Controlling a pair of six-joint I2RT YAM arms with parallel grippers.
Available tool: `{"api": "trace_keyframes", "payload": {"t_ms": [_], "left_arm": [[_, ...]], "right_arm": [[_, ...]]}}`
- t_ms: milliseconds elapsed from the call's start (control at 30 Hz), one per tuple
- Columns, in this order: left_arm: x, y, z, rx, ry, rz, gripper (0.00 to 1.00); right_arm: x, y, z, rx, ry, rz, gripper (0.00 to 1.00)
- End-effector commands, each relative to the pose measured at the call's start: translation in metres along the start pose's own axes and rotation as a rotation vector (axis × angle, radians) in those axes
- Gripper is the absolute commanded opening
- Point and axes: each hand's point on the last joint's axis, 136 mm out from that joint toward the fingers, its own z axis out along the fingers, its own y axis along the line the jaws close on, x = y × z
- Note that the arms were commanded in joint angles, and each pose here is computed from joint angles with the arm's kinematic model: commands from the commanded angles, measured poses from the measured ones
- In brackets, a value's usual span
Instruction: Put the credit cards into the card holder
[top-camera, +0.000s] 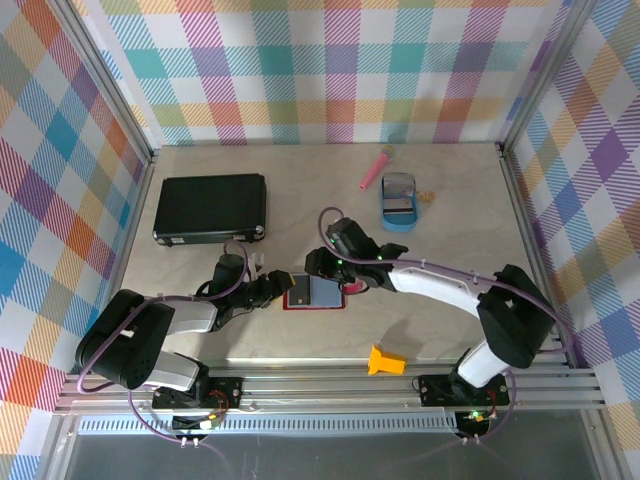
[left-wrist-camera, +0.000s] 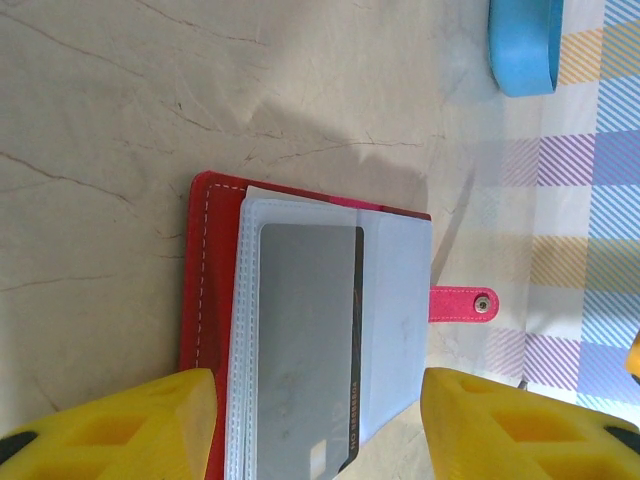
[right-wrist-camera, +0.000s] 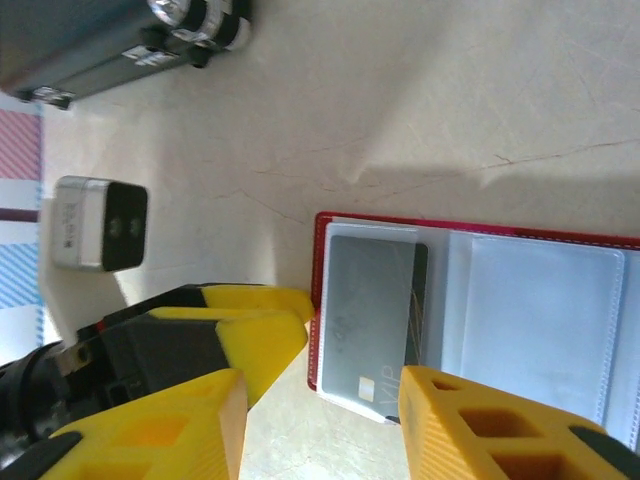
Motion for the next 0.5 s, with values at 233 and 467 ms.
{"api": "trace_keyframes", "payload": {"t_ms": [233, 467], "left_arm": [[0.013, 0.011, -0.002, -0.035, 0.041, 0.004, 0.56], [0.015, 0.011, 0.0, -0.028, 0.054, 0.008, 0.56]], "right_arm": [[0.033, -0.019, 0.035, 0.172, 0.249, 0.038, 0.42], [0.042, -0.017, 0.054, 0.155, 0.313, 0.055, 0.42]]}}
